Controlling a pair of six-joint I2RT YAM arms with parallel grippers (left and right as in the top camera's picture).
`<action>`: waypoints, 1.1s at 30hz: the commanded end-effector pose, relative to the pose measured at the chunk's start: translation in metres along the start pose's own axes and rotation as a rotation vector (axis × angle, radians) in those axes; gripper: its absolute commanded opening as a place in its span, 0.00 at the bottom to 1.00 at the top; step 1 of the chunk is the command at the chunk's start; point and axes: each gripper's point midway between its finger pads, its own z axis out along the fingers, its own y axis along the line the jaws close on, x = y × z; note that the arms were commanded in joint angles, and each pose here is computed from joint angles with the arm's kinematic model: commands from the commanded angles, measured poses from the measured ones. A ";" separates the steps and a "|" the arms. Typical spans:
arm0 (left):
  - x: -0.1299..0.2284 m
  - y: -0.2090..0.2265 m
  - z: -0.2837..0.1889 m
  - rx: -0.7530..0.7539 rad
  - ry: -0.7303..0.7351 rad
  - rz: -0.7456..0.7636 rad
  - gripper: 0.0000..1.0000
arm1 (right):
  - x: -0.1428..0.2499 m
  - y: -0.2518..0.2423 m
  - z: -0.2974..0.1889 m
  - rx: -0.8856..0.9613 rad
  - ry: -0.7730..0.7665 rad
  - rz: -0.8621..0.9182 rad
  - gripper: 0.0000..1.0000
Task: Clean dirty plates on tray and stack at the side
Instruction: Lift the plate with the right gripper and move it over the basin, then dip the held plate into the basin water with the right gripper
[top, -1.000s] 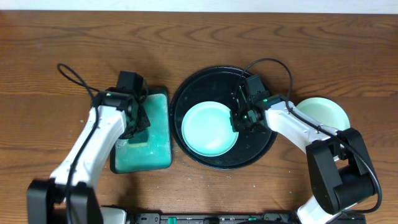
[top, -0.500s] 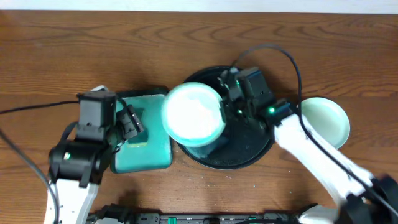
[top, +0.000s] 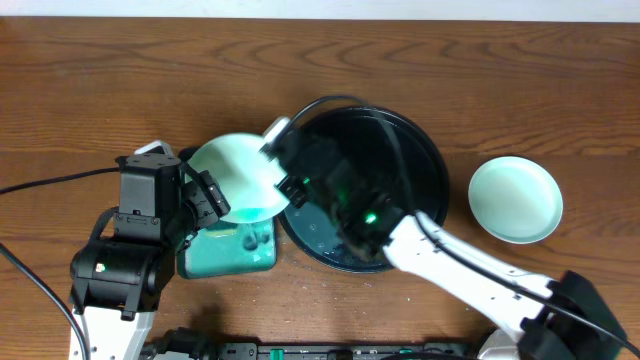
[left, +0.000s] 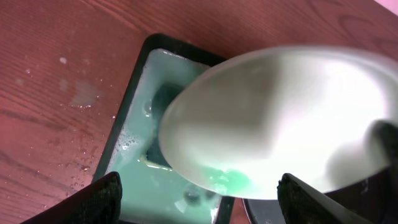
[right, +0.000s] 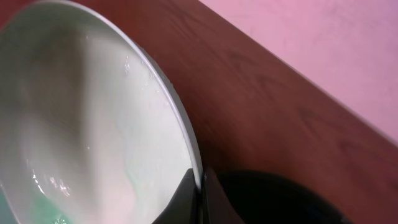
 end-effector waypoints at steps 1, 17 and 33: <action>-0.007 -0.002 -0.005 0.004 -0.019 -0.013 0.80 | -0.019 -0.008 -0.010 0.160 -0.047 -0.133 0.01; -0.007 -0.002 -0.005 0.004 -0.019 -0.013 0.81 | -0.073 -0.010 -0.047 0.469 -0.177 -0.336 0.01; -0.007 -0.002 -0.005 0.004 -0.019 -0.013 0.80 | -0.084 -0.013 -0.053 0.491 -0.212 -0.353 0.01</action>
